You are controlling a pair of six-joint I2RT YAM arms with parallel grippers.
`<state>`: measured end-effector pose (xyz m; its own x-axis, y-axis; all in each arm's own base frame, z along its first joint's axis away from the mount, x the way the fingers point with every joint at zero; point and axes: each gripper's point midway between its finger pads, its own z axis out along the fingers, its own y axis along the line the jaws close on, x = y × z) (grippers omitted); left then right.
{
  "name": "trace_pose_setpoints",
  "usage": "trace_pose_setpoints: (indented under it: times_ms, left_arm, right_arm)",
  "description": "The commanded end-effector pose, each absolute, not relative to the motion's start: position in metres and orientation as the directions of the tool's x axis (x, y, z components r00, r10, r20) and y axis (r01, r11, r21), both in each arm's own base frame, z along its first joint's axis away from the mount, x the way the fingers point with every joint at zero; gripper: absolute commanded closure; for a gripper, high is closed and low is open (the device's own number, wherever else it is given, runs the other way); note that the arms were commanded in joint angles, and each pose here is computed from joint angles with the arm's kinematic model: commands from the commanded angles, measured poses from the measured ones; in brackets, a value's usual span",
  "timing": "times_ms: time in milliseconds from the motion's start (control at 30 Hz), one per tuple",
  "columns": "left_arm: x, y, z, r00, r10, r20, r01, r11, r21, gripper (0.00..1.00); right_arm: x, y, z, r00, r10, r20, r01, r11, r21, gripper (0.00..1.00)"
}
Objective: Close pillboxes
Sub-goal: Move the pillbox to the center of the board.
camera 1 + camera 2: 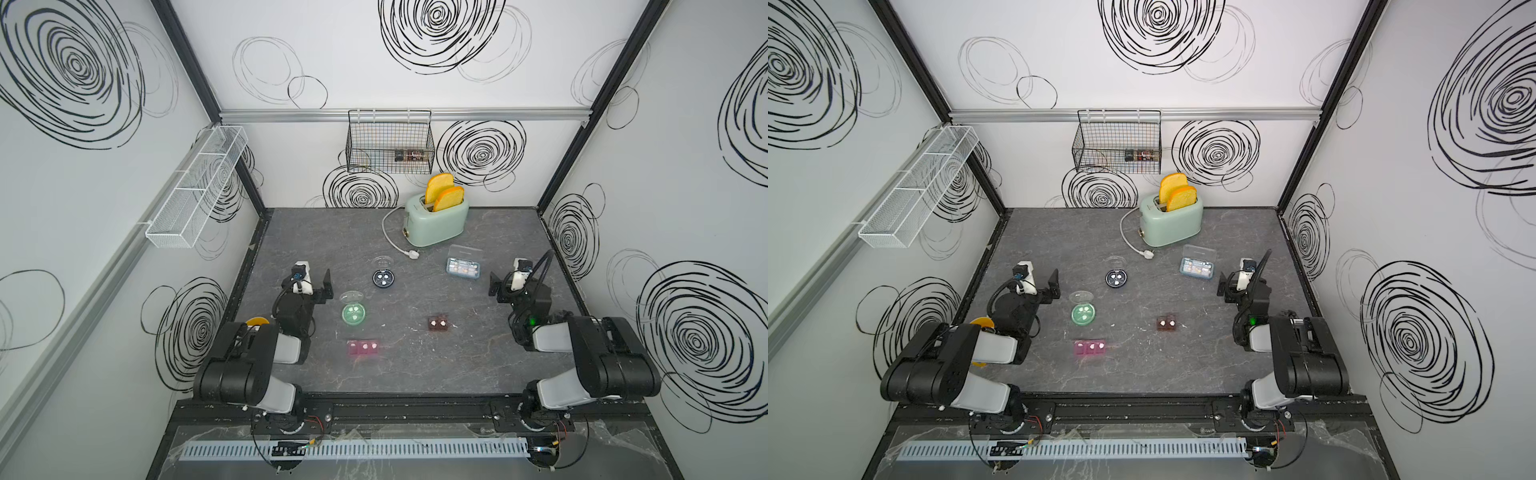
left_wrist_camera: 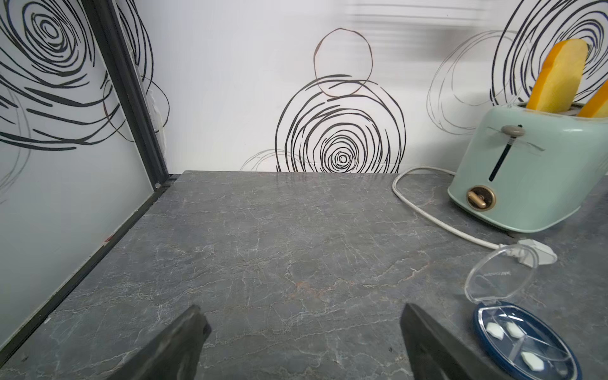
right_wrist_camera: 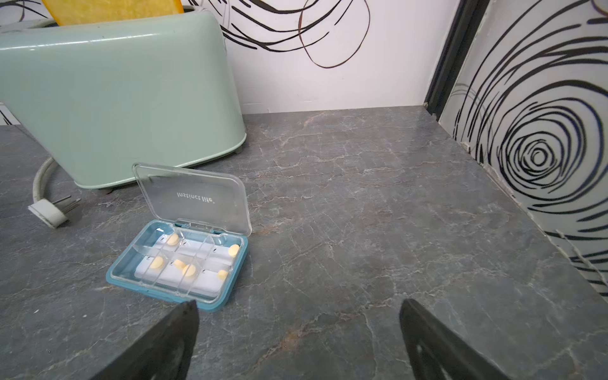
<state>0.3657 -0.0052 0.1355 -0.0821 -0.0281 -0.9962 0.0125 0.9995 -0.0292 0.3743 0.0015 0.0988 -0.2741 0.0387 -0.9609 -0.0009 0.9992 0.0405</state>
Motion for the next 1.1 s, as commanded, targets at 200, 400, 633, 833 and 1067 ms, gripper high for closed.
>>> trace_pose_setpoints:
  times_ms: [200,400,633,833,1067]
  left_arm:
    - [0.365,-0.005,0.153,-0.008,-0.034,-0.999,0.022,0.999,-0.034,0.04]
    - [0.366,-0.006,0.153,-0.009,-0.032,-0.999,0.023,0.999,-0.032,0.04]
    - [0.367,-0.006,0.152,-0.013,-0.032,-0.999,0.024,0.999,-0.032,0.04]
    - [0.37,-0.005,0.153,-0.024,-0.023,-0.999,-0.003,1.0,-0.023,0.04]
    - [0.363,-0.005,0.212,-0.073,-0.199,-0.977,-0.183,0.966,-0.183,0.04]
  right_arm:
    - [0.381,0.001,0.115,-0.22,0.043,-0.975,0.0,0.999,0.044,0.02]
    - [0.381,0.0,0.115,-0.22,0.046,-0.974,0.0,0.999,0.047,0.02]
    - [0.382,0.0,0.114,-0.224,0.045,-0.974,0.0,0.999,0.046,0.02]
    - [0.382,-0.005,0.122,-0.201,0.047,-0.978,0.029,0.999,0.042,0.02]
    - [0.398,-0.023,0.17,-0.382,0.104,-0.918,0.162,0.986,0.044,0.02]
